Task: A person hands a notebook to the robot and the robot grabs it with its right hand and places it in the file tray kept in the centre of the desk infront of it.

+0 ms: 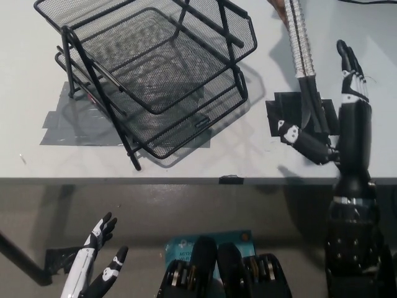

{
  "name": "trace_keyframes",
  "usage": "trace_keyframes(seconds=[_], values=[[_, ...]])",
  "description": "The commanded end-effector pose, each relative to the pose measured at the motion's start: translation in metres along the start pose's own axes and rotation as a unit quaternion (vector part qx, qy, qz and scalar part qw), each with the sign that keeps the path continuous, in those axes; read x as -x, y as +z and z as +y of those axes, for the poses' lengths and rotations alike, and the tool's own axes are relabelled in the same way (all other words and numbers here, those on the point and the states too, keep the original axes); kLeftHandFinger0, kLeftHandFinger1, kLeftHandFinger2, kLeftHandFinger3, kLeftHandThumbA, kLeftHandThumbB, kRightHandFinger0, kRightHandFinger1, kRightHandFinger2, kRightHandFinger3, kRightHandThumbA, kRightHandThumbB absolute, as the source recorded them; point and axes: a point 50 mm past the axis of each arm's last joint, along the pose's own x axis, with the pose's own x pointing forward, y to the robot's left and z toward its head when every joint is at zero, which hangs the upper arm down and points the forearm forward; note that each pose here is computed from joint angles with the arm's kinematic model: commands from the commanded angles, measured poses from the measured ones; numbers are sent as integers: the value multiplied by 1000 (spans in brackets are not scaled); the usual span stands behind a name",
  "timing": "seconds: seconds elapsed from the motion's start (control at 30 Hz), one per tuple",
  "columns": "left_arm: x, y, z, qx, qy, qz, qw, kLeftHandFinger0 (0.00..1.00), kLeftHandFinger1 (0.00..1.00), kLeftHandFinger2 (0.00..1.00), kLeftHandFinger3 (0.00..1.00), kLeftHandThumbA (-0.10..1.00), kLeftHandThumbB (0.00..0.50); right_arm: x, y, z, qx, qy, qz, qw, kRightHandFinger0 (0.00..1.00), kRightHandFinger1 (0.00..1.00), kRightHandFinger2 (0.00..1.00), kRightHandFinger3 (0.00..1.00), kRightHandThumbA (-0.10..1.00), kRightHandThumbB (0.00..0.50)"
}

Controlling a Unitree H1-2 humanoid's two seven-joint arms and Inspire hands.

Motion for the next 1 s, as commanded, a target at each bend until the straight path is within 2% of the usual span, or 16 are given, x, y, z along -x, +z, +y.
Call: trace_keyframes(seconds=[0.0, 0.3, 0.33, 0.4, 0.57, 0.97], values=[[-5, 10, 4, -7, 15, -35, 999, 1000, 1000, 1000, 1000, 738, 313, -29, -6, 3, -6, -33, 16, 999, 1000, 1000, 1000, 1000, 1000, 358], [-7, 11, 4, -4, 19, -35, 999, 1000, 1000, 1000, 1000, 702, 306, -51, -19, 26, 4, -20, 39, 999, 1000, 1000, 1000, 1000, 1000, 372], [-7, 12, 4, -7, 19, -36, 999, 1000, 1000, 1000, 1000, 701, 303, -52, -19, 29, 4, -18, 39, 999, 1000, 1000, 1000, 1000, 1000, 394], [-8, 12, 5, -7, 19, -37, 999, 1000, 1000, 1000, 1000, 699, 301, -53, -18, 31, 7, -17, 37, 999, 1000, 1000, 1000, 1000, 1000, 377], [-8, 12, 5, -1, 20, -36, 999, 1000, 1000, 1000, 1000, 679, 317, -54, -8, 47, 5, -13, 31, 999, 1000, 1000, 1000, 1000, 1000, 396], [-11, 14, 7, -6, 19, -36, 999, 1000, 1000, 1000, 1000, 686, 311, -51, 5, 67, 20, 3, 20, 1000, 1000, 1000, 1000, 1000, 1000, 410]])
